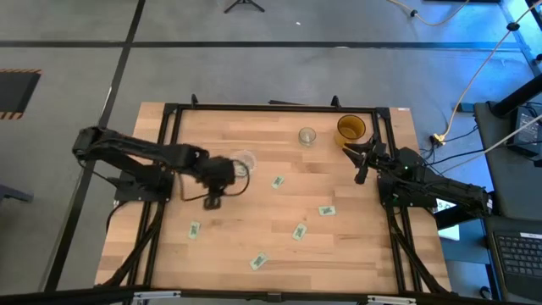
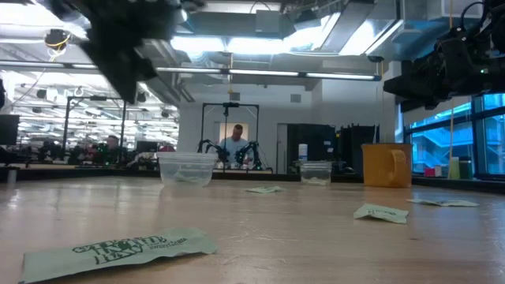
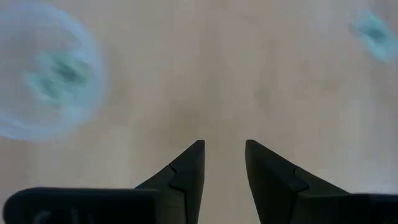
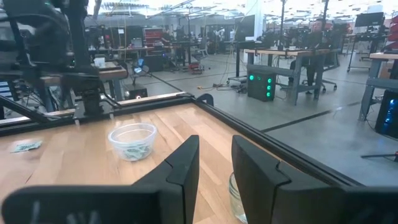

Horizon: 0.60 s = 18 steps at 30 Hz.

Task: Pick and place Stevia / Truvia into bins
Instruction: Put the stevia packet into the transparent container

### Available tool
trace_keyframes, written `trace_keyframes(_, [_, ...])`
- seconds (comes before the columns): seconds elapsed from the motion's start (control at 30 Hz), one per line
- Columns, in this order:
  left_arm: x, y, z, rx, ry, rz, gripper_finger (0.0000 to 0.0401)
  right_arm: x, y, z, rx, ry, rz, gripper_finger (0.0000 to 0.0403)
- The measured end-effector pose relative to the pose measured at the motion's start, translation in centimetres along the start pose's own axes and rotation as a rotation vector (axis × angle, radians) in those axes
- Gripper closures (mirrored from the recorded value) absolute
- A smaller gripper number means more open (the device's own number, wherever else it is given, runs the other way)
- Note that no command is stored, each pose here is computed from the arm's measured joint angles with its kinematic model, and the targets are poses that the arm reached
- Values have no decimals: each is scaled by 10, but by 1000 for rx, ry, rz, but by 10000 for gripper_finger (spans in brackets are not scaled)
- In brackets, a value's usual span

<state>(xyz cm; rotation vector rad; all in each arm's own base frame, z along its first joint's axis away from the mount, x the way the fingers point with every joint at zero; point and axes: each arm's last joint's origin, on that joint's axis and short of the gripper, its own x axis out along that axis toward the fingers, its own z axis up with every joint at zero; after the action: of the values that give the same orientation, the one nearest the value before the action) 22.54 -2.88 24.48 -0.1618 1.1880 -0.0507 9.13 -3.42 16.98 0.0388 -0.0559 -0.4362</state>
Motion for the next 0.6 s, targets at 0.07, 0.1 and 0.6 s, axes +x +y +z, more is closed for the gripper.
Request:
trace_keyframes(0.07, [-5, -15, -10, 14, 36, -25, 291, 0, 0, 0, 0, 0, 0, 304])
trace_keyframes(0.1, [-6, -22, -15, 28, 55, -30, 291, 0, 0, 0, 0, 0, -1, 304])
trace_keyframes(0.6, [27, -80, -71, 158, 250, 40, 290, 0, 0, 0, -2, 0, 0, 304])
